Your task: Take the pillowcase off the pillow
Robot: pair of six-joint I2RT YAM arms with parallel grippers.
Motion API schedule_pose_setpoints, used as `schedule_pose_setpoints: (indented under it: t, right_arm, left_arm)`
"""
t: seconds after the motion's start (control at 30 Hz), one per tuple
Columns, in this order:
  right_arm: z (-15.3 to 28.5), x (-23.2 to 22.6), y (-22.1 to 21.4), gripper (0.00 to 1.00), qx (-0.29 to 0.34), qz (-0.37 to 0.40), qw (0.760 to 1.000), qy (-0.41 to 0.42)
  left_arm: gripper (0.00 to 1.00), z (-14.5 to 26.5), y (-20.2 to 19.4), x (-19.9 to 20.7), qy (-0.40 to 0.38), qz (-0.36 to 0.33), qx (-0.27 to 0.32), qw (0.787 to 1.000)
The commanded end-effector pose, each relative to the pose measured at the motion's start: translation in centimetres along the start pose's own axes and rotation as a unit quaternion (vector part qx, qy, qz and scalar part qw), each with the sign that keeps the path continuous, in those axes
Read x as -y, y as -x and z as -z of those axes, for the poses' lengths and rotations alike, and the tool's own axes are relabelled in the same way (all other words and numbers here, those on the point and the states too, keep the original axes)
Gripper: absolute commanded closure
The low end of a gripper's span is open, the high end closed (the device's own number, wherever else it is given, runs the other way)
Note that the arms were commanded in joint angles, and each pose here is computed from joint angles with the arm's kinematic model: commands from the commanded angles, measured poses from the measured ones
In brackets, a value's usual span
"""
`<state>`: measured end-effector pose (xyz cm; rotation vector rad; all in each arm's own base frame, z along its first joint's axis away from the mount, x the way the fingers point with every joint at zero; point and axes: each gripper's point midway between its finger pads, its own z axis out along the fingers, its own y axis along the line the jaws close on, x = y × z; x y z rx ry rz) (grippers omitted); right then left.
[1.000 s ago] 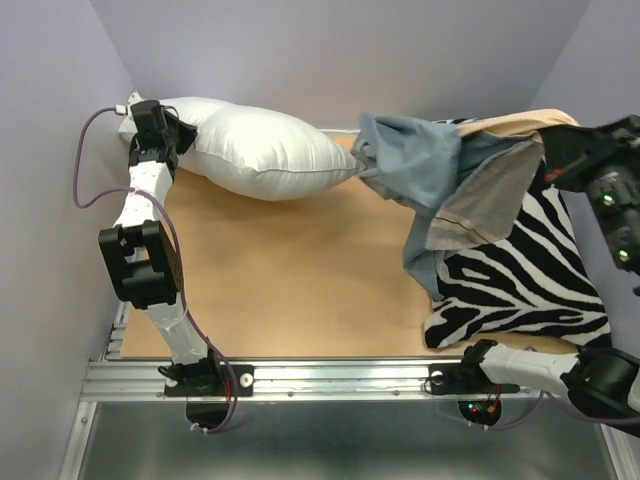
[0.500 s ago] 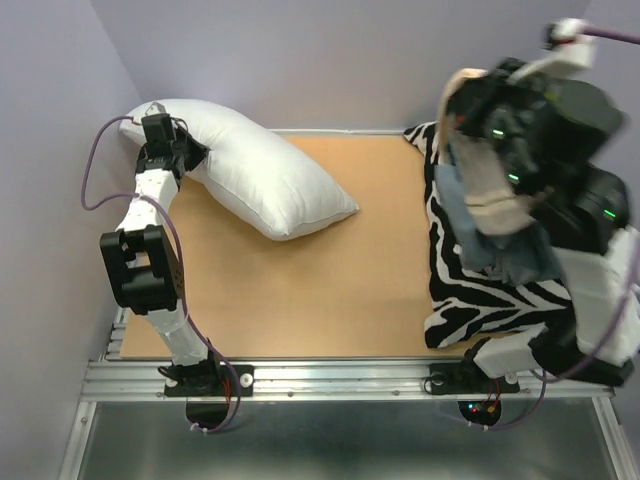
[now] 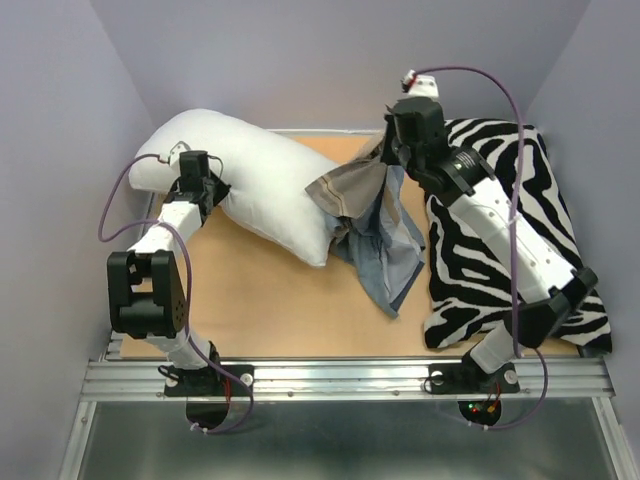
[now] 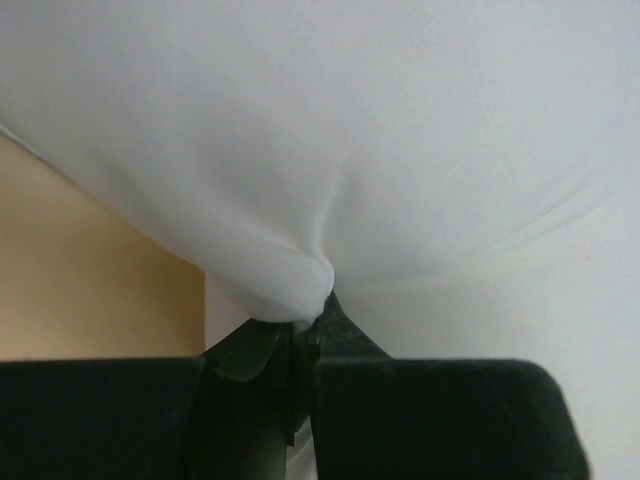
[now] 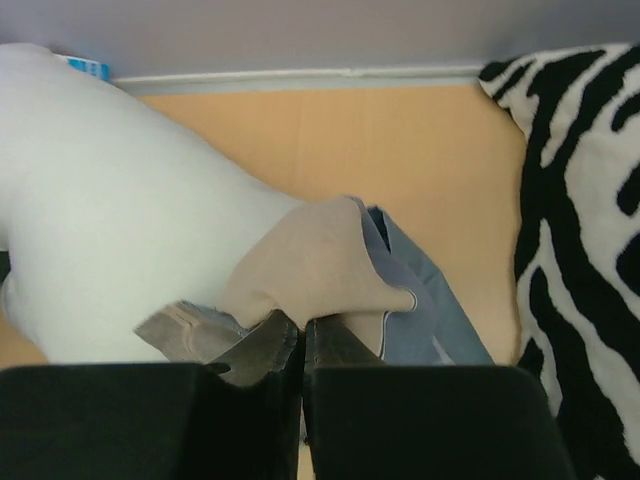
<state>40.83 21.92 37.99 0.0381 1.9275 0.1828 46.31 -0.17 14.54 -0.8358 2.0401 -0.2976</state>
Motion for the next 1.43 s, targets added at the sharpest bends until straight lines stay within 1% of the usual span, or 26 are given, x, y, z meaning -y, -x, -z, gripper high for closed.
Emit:
schedule_pose_setpoints:
  t: [0.0, 0.03, 0.07, 0.1, 0.13, 0.17, 0.23, 0.27, 0.33, 0.37, 0.4, 0.43, 0.47, 0.5, 0.53, 0.6, 0.63, 0.7, 0.77, 0.9, 0.97, 1.07, 1.1, 1.2, 1.33, 1.4]
  right_arm:
    - [0.9, 5.7, 0.0, 0.99, 0.035, -0.079, 0.996, -0.037]
    - [0.7, 7.0, -0.9, 1.0, 0.03, -0.094, 0.994, -0.043]
    - [0.5, 8.2, -1.8, 0.99, 0.024, -0.1, 0.993, -0.051]
    - [1.0, 9.4, -2.2, 1.0, 0.032, -0.107, 0.992, -0.059]
    - [0.8, 10.4, -3.4, 0.99, 0.023, -0.107, 0.991, -0.071]
    - [0.2, 11.0, -6.6, 0.99, -0.007, -0.102, 0.991, -0.082]
    - [0.2, 11.3, -8.7, 0.99, -0.023, -0.102, 0.991, -0.08]
    - [-0.1, 11.9, -11.9, 0.99, -0.051, -0.099, 0.99, -0.091]
    - [-0.2, 12.2, -14.0, 0.93, -0.064, -0.102, 0.989, -0.089]
    - [0.3, 12.3, -14.3, 0.88, -0.062, -0.111, 0.988, -0.086]
    - [0.3, 12.6, -16.1, 0.81, -0.078, -0.108, 0.987, -0.086]
    - [0.5, 12.1, -16.6, 0.67, -0.083, -0.111, 0.988, -0.071]
    - [0.9, 12.0, -16.7, 0.56, -0.084, -0.113, 0.988, -0.064]
    - [1.2, 12.1, -17.3, 0.35, -0.09, -0.112, 0.988, -0.061]
    - [1.5, 12.1, -17.3, 0.26, -0.087, -0.113, 0.988, -0.057]
    - [3.0, 11.9, -15.8, 0.12, -0.065, -0.121, 0.99, -0.038]
    - [3.5, 11.5, -15.2, 0.0, -0.06, -0.122, 0.99, -0.023]
    - [5.1, 11.0, -13.3, 0.0, -0.037, -0.128, 0.991, 0.0]
    - [6.2, 10.5, -11.6, 0.0, -0.024, -0.128, 0.991, 0.019]
    - [8.0, 9.7, -8.8, 0.0, 0.001, -0.127, 0.991, 0.049]
    - [8.7, 9.3, -7.5, 0.0, 0.014, -0.124, 0.99, 0.061]
    - [9.6, 9.3, -6.5, 0.0, 0.029, -0.119, 0.99, 0.069]
    - [9.7, 9.5, -6.2, 0.0, 0.033, -0.119, 0.99, 0.066]
    - [10.0, 9.9, -6.0, 0.0, 0.041, -0.113, 0.991, 0.059]
    - [9.9, 10.0, -6.1, 0.0, 0.04, -0.11, 0.992, 0.056]
    - [10.0, 10.0, -6.0, 0.0, 0.043, -0.109, 0.992, 0.057]
  left_arm:
    - [0.83, 2.2, -1.8, 1.1, 0.0, -0.005, 0.012, 1.0]
    - [0.82, 2.5, -1.7, 1.1, -0.001, -0.008, 0.016, 1.0]
    - [0.78, 2.9, -1.8, 1.2, -0.002, -0.013, 0.017, 1.0]
    - [0.76, 3.7, -1.3, 1.5, -0.009, -0.016, 0.027, 0.999]
    - [0.71, 4.1, -1.2, 1.7, -0.014, -0.019, 0.031, 0.999]
    - [0.66, 4.5, -1.3, 1.9, -0.018, -0.024, 0.032, 0.999]
    - [0.62, 5.6, -0.6, 2.4, -0.031, -0.035, 0.043, 0.998]
    - [0.56, 6.0, -0.8, 2.6, -0.036, -0.043, 0.041, 0.998]
    - [0.45, 7.3, -0.4, 3.1, -0.049, -0.05, 0.05, 0.996]
    - [0.43, 7.7, -0.7, 2.8, -0.05, -0.057, 0.048, 0.996]
    - [0.39, 8.2, -0.7, 3.2, -0.057, -0.061, 0.05, 0.995]
    - [0.26, 9.3, -0.2, 3.6, -0.07, -0.064, 0.061, 0.994]
    - [0.17, 9.7, -0.5, 3.5, -0.074, -0.075, 0.059, 0.993]
    - [0.17, 10.8, -0.5, 4.4, -0.096, -0.085, 0.061, 0.99]
    - [0.09, 11.3, -0.7, 4.6, -0.102, -0.095, 0.06, 0.988]
    - [0.08, 12.3, -0.9, 5.1, -0.112, -0.121, 0.061, 0.984]
    - [0.06, 13.3, -1.1, 6.0, -0.126, -0.133, 0.062, 0.981]
    - [0.02, 14.3, -1.2, 6.4, -0.127, -0.142, 0.06, 0.98]
    - [0.01, 15.6, -1.6, 7.0, -0.137, -0.149, 0.052, 0.978]
    - [0.01, 19.3, -0.4, 8.3, -0.175, -0.168, 0.085, 0.966]
    - [0.01, 20.7, -0.2, 8.7, -0.192, -0.184, 0.092, 0.96]
    - [0.01, 23.2, 0.2, 9.1, -0.222, -0.206, 0.11, 0.946]
    - [0.01, 24.6, 0.5, 9.3, -0.242, -0.207, 0.122, 0.94]
    - [0.01, 26.5, 0.8, 9.1, -0.266, -0.215, 0.148, 0.928]
    - [0.01, 27.5, 1.2, 8.7, -0.271, -0.217, 0.164, 0.923]
    - [0.01, 27.6, 1.0, 8.7, -0.274, -0.22, 0.163, 0.922]
